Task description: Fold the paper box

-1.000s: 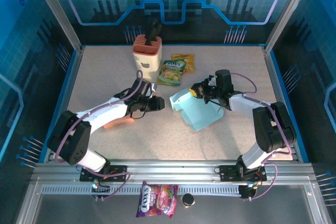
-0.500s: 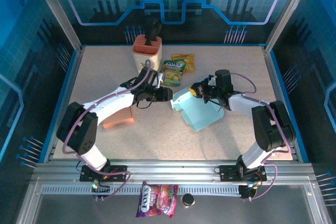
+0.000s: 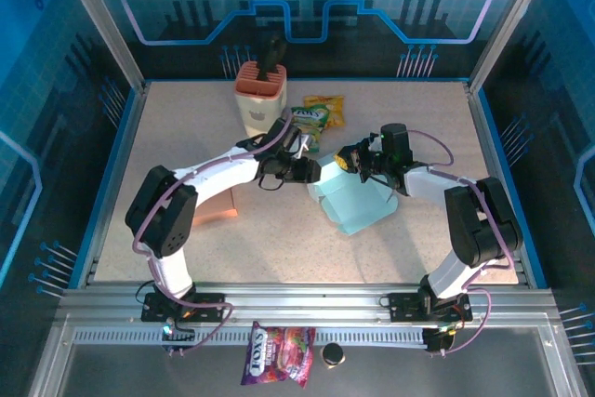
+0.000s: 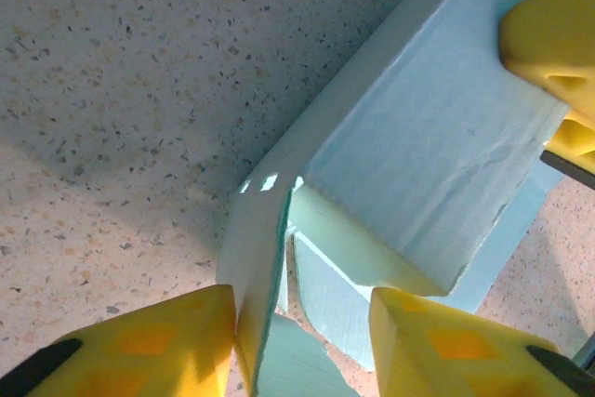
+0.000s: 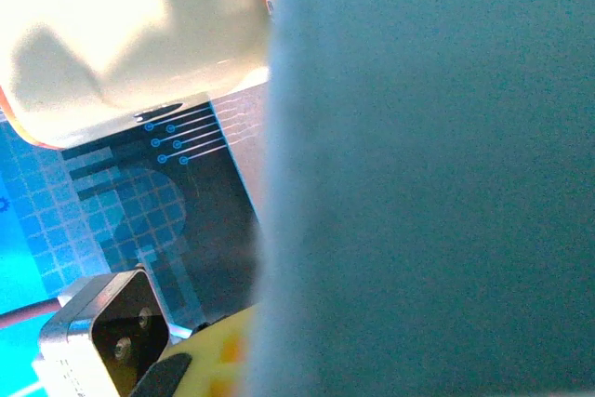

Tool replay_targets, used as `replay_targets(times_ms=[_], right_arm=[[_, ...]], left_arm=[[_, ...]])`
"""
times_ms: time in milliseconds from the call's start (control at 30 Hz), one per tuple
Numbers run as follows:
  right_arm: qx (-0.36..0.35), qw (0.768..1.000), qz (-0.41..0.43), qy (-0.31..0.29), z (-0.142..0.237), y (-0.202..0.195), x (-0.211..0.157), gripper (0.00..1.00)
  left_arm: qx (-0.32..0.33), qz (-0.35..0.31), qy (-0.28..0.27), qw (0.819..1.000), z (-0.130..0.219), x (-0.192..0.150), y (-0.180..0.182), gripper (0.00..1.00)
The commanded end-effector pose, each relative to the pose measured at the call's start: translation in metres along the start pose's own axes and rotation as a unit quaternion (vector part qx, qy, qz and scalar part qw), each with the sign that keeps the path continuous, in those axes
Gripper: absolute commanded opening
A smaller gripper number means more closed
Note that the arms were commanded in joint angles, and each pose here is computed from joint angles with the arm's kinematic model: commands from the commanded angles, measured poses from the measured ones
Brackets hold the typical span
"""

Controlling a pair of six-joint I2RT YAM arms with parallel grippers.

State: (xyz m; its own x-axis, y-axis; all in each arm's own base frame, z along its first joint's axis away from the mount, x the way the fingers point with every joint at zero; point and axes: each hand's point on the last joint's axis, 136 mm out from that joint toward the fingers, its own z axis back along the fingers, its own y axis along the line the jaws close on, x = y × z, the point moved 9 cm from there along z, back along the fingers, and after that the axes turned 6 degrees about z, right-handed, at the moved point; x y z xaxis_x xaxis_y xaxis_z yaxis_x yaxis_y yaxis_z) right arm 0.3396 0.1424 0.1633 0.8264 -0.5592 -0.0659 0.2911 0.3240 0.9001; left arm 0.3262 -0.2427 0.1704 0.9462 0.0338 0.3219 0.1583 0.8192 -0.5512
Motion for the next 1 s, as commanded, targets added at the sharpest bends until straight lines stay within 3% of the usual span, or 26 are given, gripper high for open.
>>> replay_targets(times_ms=[0,167,333,500,967], right_arm=[[0.014,1.000,-0.003,0.002,0.001,-0.001,0.003,0.00],[0.016,1.000,-0.003,0.003,0.002,-0.002,0.007,0.00],[0.017,1.000,-0.001,0.010,-0.001,-0.005,0.007,0.00],[0.019,1.000,-0.002,0.014,-0.003,-0.008,0.007,0.00],[0.033,0.999,-0.010,0.032,-0.011,-0.015,0.008,0.00]], left_arm=[[-0.017,-0.023,-0.052,0.998,0.026,-0.003,-0.008,0.47],[-0.024,-0.046,-0.066,0.996,0.043,-0.020,0.006,0.47],[-0.017,-0.058,-0.069,0.996,0.053,-0.028,0.032,0.39],[-0.028,-0.107,-0.031,0.993,0.040,-0.026,0.039,0.35],[-0.036,-0.197,-0.036,0.979,0.008,-0.015,0.039,0.39]])
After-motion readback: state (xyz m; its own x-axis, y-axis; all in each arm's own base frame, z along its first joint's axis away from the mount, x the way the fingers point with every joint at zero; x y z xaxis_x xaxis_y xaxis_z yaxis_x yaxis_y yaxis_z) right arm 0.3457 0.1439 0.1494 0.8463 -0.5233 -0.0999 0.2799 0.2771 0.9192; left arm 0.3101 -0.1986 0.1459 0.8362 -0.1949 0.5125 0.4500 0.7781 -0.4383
